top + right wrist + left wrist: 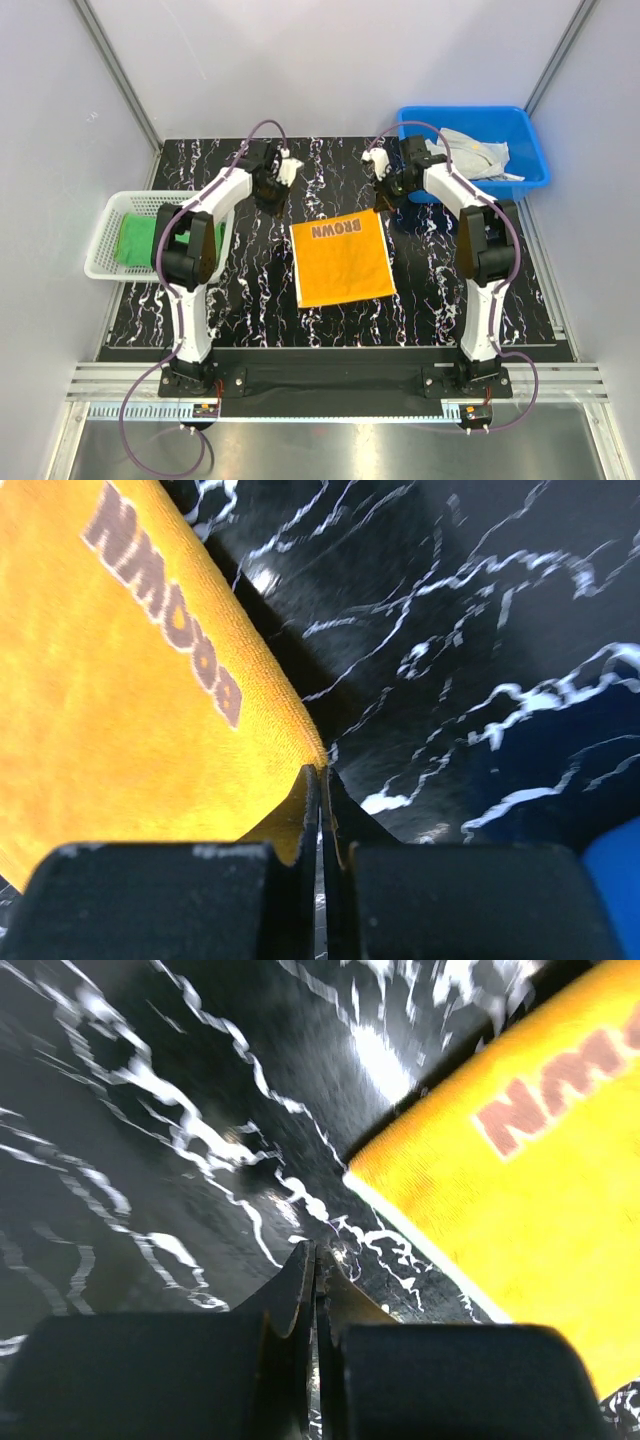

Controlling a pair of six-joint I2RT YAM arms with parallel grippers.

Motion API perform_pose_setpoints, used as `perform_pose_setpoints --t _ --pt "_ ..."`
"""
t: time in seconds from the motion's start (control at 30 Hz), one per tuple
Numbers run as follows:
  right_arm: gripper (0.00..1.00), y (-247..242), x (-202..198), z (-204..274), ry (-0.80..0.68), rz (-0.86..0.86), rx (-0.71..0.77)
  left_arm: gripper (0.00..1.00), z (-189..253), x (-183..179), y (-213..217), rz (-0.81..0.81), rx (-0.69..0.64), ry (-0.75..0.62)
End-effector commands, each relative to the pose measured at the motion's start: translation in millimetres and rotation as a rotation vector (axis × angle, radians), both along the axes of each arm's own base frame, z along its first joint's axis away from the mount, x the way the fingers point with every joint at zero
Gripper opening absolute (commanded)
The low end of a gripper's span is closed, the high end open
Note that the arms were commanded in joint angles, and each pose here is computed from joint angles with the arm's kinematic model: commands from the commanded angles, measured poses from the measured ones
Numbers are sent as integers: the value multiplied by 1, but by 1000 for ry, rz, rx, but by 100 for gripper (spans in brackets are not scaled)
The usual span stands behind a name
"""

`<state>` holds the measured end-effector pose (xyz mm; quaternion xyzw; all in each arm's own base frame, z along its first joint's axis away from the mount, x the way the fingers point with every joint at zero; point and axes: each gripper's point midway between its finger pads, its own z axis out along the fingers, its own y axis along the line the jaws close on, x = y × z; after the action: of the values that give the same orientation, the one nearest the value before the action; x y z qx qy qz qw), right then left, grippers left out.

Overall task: Fold and stack the towels
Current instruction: Fold the towel

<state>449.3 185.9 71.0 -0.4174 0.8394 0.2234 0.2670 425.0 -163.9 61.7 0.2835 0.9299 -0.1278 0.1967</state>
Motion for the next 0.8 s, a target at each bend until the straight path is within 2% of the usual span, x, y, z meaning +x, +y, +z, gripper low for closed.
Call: perform_pose_setpoints --t 0.0,0.13,0.27,0.37,0.5,0.77 --pt "0 5 23 30 -155 0 44 0 38 25 -1 15 -22 -155" --pt "0 3 21 19 -111 -16 35 0 30 25 -8 -7 -37 -101" --pt "0 2 20 11 -97 -16 23 19 17 27 -22 -43 -90 -38" --pt "0 2 21 6 -84 -15 14 25 3 28 -25 -57 -93 -2" --pt "0 0 24 6 -95 -14 10 38 -9 27 -27 -91 -97 16" --pt "0 0 23 -2 -79 -11 6 41 -26 25 -29 -116 -123 76"
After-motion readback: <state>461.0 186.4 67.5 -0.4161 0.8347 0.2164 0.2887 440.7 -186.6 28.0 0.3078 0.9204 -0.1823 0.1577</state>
